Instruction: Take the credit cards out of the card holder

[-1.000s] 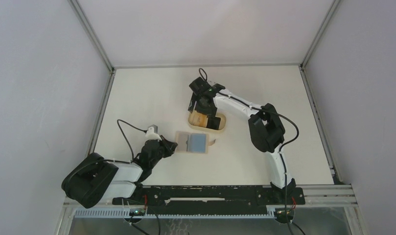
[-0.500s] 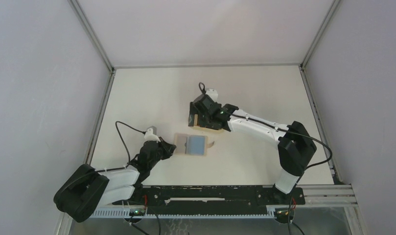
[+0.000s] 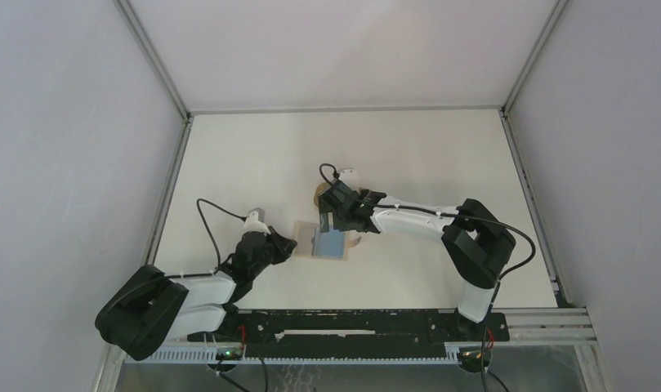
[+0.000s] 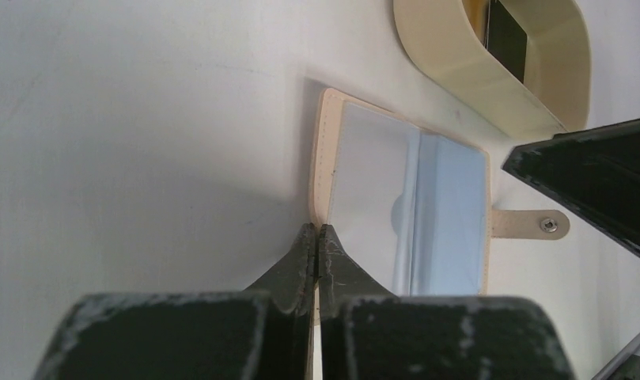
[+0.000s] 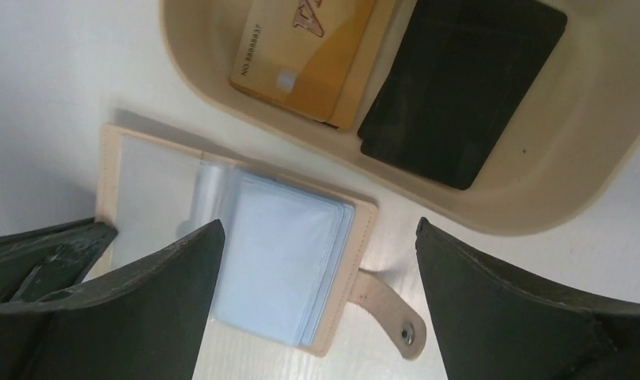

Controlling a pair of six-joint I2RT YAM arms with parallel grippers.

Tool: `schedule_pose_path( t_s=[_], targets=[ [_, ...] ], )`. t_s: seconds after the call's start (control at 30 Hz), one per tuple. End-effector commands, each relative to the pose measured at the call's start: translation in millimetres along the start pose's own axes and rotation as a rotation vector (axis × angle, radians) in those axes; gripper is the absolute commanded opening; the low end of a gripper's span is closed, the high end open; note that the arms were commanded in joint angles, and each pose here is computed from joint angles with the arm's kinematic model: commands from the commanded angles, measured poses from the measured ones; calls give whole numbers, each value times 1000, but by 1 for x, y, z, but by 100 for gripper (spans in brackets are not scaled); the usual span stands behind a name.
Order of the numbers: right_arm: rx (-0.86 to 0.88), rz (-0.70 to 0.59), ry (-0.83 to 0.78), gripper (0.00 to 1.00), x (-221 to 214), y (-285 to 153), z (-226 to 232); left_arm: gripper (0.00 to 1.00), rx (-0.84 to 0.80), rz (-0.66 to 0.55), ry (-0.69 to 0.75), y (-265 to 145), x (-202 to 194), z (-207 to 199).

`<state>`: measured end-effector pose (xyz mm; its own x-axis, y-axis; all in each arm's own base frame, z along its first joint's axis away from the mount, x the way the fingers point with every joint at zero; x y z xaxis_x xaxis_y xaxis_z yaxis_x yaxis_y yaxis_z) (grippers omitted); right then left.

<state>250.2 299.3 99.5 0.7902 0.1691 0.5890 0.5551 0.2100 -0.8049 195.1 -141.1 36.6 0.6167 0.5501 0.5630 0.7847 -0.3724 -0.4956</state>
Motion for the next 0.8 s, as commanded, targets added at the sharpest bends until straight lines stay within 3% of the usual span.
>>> schedule_pose_path(
  t_s=[0.0,0.17,0.5,0.77],
  targets=[
    [2,-25,-5,98,7,15,-1,0,144,135,21,-8,-26,33],
    [-67,-4,-6,98,0,14,-13,0,159,134,18,-8,-26,33],
    [-22,46,67,95,-21,-1,-26,0,171,138,7,-7,-27,34],
    [11,97,141,72,-37,-3,-26,0,178,139,5,-6,-27,36]
  ],
)
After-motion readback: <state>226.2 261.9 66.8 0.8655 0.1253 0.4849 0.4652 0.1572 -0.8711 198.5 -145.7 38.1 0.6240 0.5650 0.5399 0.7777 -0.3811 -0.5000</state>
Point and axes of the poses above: each gripper's point midway between its finger pads, its own y axis out along the fingers, its own z axis along the line the jaws close on, x = y × z, the point moved 5 cm from there along -y, back along the fingers, and after that the axes turned 6 degrees about -y, right-handed, at the moved point
